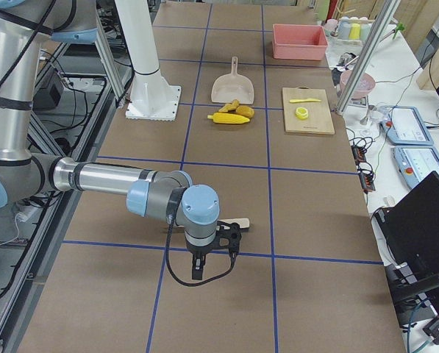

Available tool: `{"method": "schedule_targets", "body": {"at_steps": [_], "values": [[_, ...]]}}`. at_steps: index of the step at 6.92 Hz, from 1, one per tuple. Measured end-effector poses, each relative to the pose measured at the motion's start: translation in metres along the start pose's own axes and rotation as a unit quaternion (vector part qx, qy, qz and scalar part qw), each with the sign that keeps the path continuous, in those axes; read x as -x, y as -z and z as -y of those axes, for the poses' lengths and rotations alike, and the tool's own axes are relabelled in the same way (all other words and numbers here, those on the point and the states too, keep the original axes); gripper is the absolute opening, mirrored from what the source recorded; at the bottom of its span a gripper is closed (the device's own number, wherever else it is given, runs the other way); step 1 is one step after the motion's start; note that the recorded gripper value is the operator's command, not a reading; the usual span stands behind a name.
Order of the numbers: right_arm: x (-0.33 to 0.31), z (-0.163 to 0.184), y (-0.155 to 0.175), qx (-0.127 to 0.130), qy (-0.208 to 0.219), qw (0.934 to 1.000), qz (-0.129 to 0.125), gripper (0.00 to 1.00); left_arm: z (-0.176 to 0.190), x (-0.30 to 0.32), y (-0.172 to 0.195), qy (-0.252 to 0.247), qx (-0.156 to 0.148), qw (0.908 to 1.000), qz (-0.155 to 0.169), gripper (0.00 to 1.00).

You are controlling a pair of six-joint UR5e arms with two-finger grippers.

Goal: Sweep and dump trash into bin

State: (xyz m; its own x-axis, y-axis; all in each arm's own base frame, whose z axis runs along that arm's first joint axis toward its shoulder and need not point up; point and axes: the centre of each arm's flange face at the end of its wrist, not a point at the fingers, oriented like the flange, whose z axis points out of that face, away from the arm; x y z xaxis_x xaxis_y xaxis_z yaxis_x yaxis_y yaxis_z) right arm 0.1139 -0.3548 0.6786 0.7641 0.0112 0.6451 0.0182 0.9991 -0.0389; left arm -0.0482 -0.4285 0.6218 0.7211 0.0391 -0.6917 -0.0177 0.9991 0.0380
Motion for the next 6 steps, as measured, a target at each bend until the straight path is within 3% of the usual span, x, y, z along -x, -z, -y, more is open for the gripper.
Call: {"method": "schedule_targets", "body": {"at_steps": [3,6], "values": [[0.012,0.011,-0.001,0.004,0.016,0.9999,-0.002,1.00,-0.001,-0.007,0.002,0.000,-0.001,0.9996,-0.028,0.98],[0.019,0.021,0.005,0.004,0.019,0.9998,0.001,1.00,-0.001,-0.009,0.003,-0.001,-0.001,0.9994,-0.034,0.98]]}}
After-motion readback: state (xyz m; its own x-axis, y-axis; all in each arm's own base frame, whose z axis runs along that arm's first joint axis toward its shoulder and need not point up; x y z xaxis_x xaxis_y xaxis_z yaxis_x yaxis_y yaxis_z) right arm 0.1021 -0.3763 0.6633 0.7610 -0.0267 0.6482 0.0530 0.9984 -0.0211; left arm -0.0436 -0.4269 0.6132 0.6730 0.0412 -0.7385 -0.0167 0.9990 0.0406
